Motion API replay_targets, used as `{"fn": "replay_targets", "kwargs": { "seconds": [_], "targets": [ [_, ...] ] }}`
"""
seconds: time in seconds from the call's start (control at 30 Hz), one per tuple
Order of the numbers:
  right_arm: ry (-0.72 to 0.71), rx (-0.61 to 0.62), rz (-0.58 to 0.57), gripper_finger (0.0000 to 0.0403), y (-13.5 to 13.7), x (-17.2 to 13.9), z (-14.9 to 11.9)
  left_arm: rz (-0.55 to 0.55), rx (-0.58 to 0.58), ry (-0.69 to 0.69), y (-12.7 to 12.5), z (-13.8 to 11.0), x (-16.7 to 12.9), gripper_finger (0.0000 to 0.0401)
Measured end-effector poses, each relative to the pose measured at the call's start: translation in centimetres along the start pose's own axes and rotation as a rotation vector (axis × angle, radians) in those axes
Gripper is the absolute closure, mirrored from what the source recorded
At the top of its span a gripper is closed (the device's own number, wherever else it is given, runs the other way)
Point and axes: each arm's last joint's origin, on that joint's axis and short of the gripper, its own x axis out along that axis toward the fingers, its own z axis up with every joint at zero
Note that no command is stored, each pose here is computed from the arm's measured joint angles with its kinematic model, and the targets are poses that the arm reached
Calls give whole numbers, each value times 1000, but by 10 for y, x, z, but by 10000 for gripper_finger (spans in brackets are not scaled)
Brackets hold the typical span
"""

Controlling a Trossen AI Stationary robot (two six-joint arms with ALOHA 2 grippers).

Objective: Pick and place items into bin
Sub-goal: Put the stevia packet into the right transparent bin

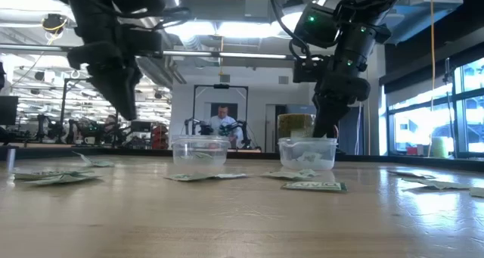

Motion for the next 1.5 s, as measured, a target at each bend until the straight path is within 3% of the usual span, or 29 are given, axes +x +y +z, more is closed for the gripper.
{"fn": "replay_targets", "kwargs": {
  "seconds": [0.3,0.43,0.63,0.83,0.97,1.5],
  "targets": [
    [2,2,0,301,0,0,0,-83,-9,80,-2,-10,4,285],
    [3,3,0,293,0,0,0,-62,-10,138,-3,-21,9,285],
    [4,0,0,293,0,0,0,-35,103,189,-14,-37,10,287],
    [-2,0,0,293,0,0,0,93,214,120,-27,-42,6,287],
    [-5,1,-1,293,0,0,0,99,268,115,-37,-46,7,286],
    [-13,0,-1,292,0,0,1,257,426,265,-56,-58,43,285]
  ]
}}
